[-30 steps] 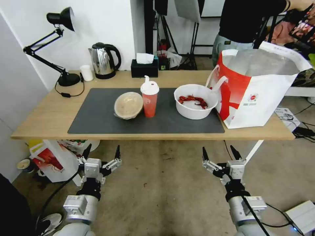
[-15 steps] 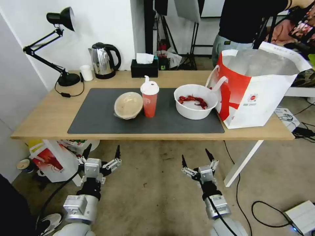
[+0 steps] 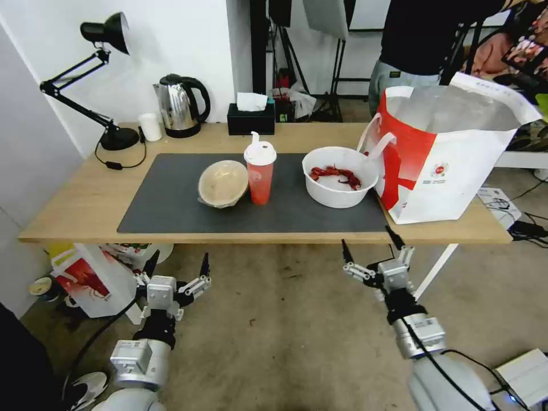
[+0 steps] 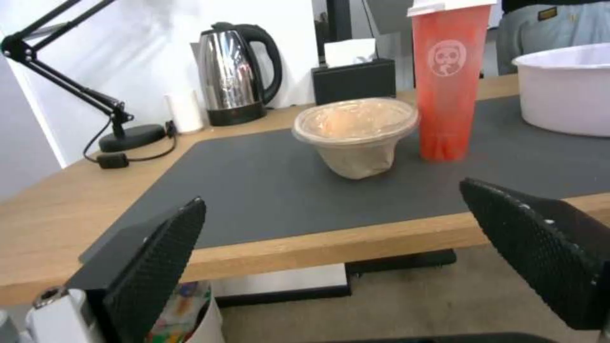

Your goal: Pick up the trash from the table and place it into the takeout bag.

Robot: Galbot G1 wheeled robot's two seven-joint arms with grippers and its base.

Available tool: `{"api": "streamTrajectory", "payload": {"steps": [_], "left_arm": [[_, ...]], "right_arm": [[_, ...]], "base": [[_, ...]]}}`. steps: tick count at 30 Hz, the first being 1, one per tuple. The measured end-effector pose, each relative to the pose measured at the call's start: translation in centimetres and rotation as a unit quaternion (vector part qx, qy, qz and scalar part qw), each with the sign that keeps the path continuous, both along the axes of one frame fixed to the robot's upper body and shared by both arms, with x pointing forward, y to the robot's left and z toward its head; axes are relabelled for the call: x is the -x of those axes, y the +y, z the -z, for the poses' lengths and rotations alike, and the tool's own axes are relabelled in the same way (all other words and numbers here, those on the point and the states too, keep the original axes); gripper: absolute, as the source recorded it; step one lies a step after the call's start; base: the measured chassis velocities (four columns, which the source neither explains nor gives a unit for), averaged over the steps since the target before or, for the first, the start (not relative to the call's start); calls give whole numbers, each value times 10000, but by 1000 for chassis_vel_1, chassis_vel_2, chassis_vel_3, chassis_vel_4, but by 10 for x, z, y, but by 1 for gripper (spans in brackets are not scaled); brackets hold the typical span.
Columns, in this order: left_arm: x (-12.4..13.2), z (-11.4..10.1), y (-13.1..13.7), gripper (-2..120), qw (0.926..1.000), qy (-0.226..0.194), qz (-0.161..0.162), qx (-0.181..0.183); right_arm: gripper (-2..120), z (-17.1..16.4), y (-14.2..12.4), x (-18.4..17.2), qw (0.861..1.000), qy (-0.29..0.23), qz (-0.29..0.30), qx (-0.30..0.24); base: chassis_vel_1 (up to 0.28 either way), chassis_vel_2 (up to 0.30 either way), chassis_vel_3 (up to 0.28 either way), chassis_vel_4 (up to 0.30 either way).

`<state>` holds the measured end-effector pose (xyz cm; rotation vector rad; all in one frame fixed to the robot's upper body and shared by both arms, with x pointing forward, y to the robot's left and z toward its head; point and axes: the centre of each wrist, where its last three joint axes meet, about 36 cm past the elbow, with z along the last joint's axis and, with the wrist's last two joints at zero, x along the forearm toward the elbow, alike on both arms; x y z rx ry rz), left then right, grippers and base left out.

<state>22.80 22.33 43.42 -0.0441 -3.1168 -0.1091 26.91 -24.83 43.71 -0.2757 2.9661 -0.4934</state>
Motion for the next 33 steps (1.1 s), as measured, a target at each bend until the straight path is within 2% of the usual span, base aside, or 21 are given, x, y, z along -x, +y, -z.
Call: {"api": "streamTrajectory", "payload": {"steps": [6, 12, 17, 25, 33], "left_arm": [[0, 0, 0, 100, 10000, 0, 0, 0], [0, 0, 0, 100, 10000, 0, 0, 0], [0, 0, 0, 100, 10000, 0, 1, 0], [0, 0, 0, 100, 10000, 0, 0, 0], [0, 0, 0, 100, 10000, 0, 0, 0]], "right_arm": [[97, -22, -6, 3, 9999, -63, -50, 101], [97, -29, -15, -6, 9995, -69, -271, 177], [98, -37, -26, -25, 9966, -215, -762, 233], [100, -70, -45, -69, 9865, -447, -1567, 185], [100, -99, -61, -107, 9802, -500, -1903, 241]], "base": [[0, 0, 0, 0], [0, 0, 0, 0], [0, 0, 0, 0], [0, 0, 0, 0], [0, 0, 0, 0]]}}
